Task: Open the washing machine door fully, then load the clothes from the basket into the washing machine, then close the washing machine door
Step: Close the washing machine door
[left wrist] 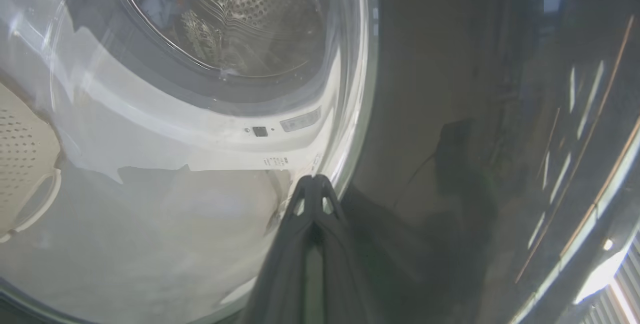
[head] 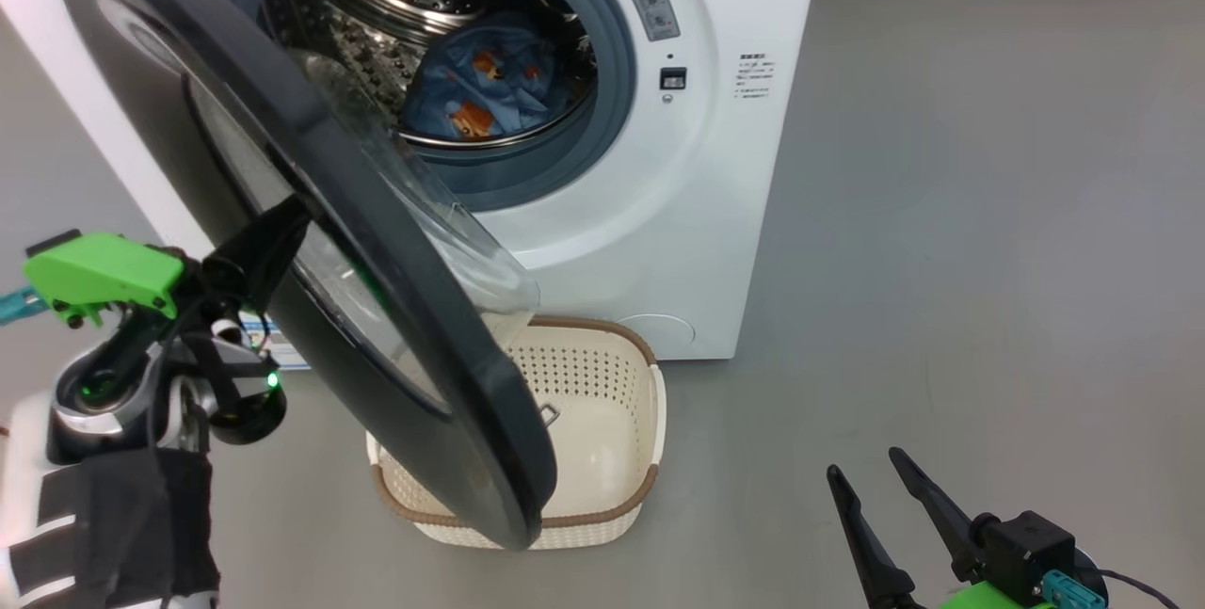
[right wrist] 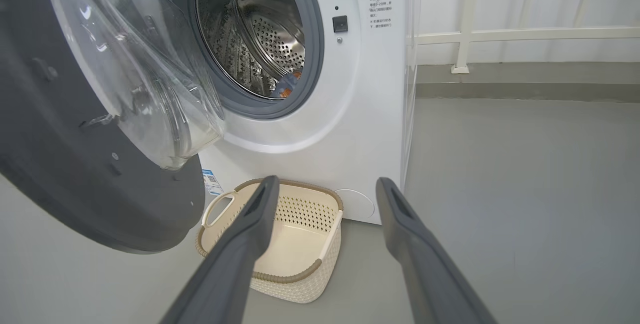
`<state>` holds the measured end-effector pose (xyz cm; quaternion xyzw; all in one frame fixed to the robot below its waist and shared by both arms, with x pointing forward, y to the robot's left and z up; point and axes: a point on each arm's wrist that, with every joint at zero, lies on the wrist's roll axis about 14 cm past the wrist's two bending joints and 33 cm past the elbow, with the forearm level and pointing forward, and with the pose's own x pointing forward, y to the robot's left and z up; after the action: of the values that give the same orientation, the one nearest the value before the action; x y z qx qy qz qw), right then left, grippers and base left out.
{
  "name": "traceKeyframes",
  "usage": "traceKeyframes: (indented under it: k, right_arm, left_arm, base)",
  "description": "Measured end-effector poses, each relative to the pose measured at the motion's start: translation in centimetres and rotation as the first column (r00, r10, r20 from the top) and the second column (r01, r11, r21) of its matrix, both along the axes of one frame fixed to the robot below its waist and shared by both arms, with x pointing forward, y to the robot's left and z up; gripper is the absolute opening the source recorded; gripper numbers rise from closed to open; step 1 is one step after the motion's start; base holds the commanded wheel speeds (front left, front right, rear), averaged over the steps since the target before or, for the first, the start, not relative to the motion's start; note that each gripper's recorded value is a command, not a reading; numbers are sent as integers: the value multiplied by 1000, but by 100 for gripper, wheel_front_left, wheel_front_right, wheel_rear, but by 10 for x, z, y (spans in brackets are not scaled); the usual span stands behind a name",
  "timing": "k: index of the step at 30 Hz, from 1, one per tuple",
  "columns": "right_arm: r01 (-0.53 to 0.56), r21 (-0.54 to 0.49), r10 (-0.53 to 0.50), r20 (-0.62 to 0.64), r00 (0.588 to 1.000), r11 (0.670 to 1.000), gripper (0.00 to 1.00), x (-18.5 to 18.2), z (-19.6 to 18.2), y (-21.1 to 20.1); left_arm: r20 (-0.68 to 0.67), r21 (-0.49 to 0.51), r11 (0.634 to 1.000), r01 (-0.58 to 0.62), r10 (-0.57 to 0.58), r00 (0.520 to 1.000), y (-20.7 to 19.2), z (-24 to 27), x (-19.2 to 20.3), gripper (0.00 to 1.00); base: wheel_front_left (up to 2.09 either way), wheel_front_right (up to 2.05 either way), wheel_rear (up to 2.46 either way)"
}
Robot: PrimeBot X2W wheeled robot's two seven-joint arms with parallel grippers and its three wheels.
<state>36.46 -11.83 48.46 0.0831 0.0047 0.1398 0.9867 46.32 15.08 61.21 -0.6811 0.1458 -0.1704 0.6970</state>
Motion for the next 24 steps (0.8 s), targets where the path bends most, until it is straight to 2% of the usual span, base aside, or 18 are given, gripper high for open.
traceKeyframes:
  k: [24]
  right_arm:
    - [59, -31, -58, 25, 998, 998, 100, -16, 7, -26]
  left_arm:
    - [40, -92, 994, -57, 61, 997, -42, -1, 33, 0]
  base:
    - [0, 0, 0]
